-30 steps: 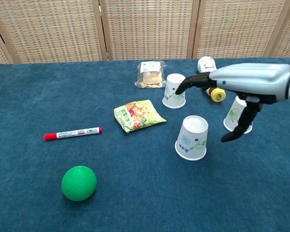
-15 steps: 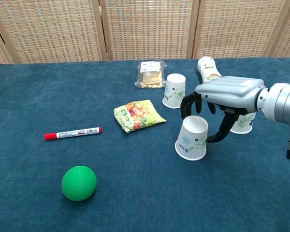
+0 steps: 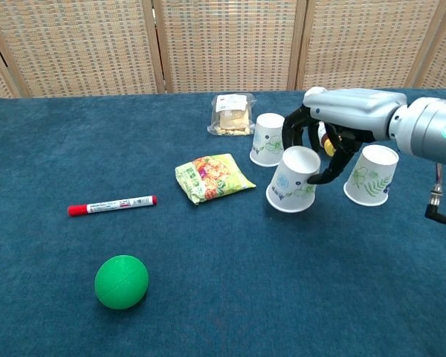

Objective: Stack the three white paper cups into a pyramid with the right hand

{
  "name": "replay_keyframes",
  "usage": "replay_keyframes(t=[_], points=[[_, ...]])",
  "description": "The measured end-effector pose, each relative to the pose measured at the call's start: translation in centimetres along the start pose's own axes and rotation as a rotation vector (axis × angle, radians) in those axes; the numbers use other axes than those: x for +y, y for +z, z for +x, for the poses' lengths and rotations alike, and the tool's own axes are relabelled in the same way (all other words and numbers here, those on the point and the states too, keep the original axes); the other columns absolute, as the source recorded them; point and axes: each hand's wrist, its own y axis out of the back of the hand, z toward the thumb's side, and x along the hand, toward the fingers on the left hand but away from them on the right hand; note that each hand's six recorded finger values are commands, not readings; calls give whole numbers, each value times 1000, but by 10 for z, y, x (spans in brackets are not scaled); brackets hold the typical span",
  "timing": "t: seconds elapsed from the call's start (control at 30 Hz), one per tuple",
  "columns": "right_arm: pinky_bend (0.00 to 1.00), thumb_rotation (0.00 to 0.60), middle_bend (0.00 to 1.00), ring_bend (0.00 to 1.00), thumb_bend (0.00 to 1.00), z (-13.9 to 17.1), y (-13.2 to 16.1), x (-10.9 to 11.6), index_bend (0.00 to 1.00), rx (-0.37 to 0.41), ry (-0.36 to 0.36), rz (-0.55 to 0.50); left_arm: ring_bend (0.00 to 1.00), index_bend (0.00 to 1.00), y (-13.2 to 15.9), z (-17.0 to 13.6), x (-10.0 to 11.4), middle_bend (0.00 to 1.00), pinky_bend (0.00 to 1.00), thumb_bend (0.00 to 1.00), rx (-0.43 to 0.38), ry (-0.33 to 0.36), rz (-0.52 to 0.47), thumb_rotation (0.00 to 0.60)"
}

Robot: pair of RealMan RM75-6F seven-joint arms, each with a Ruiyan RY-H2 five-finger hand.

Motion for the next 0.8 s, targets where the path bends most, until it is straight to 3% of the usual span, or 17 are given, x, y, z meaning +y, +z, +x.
replay_keyframes(t=[0.23,0.7,0.73,0.8], points=[[612,600,516,467,389,-10,-12,14,477,-58,-37,56,0,0,1,0,0,0,0,0,-7,-5,-4,600],[602,600,470,380,359,-25,-18,1,474,-152,43,203,0,0,-1,0,3,0,0,0,-15,-11,-21,600],[588,600,453,358,350,-25,-18,0,469,-156,49,214,0,0,-1,0,3,0,0,0,-16,-11,-21,600],[463,600,378,263,335,-24,-17,0,429,-160,59,231,0,0,-1,-1,3,0,0,0,-17,-12,-23,600]])
